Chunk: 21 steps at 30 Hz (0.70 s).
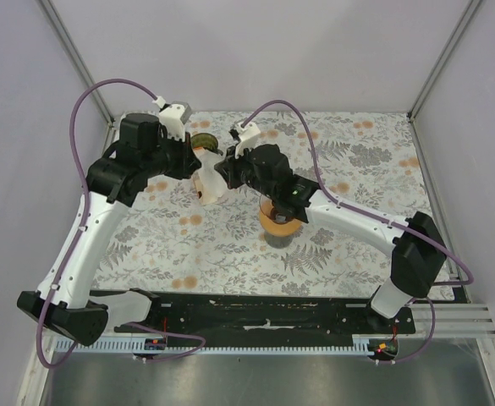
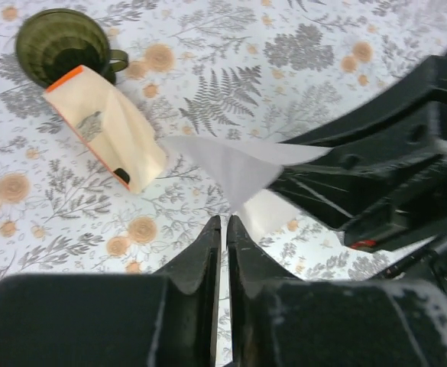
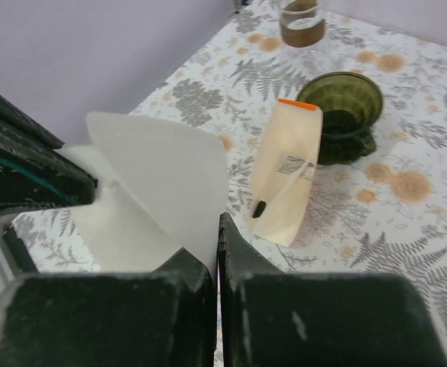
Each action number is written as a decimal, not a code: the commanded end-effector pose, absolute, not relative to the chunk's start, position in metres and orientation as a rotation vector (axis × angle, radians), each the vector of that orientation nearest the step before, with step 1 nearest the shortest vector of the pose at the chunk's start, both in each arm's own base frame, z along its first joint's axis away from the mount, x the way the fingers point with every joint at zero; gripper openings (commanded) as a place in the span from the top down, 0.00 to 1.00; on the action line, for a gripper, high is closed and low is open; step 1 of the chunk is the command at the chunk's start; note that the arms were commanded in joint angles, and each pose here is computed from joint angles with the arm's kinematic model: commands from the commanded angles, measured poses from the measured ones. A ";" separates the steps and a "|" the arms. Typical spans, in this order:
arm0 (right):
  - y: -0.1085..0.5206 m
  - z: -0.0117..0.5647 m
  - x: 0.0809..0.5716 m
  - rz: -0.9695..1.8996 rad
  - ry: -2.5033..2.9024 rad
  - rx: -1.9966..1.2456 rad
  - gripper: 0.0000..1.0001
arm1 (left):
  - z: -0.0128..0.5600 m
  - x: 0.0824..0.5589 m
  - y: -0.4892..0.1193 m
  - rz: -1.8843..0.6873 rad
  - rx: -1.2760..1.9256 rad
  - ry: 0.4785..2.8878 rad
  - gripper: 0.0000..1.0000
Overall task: Place the coffee filter in the dripper
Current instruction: Place the coffee filter in the coffee server.
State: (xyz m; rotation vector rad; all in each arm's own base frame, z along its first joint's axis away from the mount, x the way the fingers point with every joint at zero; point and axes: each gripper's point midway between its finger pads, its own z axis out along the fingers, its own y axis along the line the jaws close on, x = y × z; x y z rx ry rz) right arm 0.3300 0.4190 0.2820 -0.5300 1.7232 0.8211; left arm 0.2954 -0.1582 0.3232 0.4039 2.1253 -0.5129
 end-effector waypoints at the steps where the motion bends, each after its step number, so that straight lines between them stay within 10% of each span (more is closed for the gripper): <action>1: 0.398 0.323 0.336 0.706 1.631 -0.358 1.00 | 0.326 0.318 -0.145 -0.383 0.367 2.085 0.81; 6: 0.402 0.325 0.340 0.644 1.639 -0.349 1.00 | 0.329 0.315 -0.166 -0.510 0.404 2.066 0.52; 13: 0.402 0.331 0.343 0.644 1.626 -0.323 1.00 | 0.330 0.316 -0.167 -0.514 0.402 2.052 0.39; 17: 0.409 0.337 0.341 0.682 1.618 -0.332 1.00 | 0.318 0.325 -0.163 -0.456 0.377 2.072 0.51; 21: 0.403 0.337 0.345 0.638 1.619 -0.323 1.00 | 0.316 0.333 -0.154 -0.375 0.349 2.069 0.86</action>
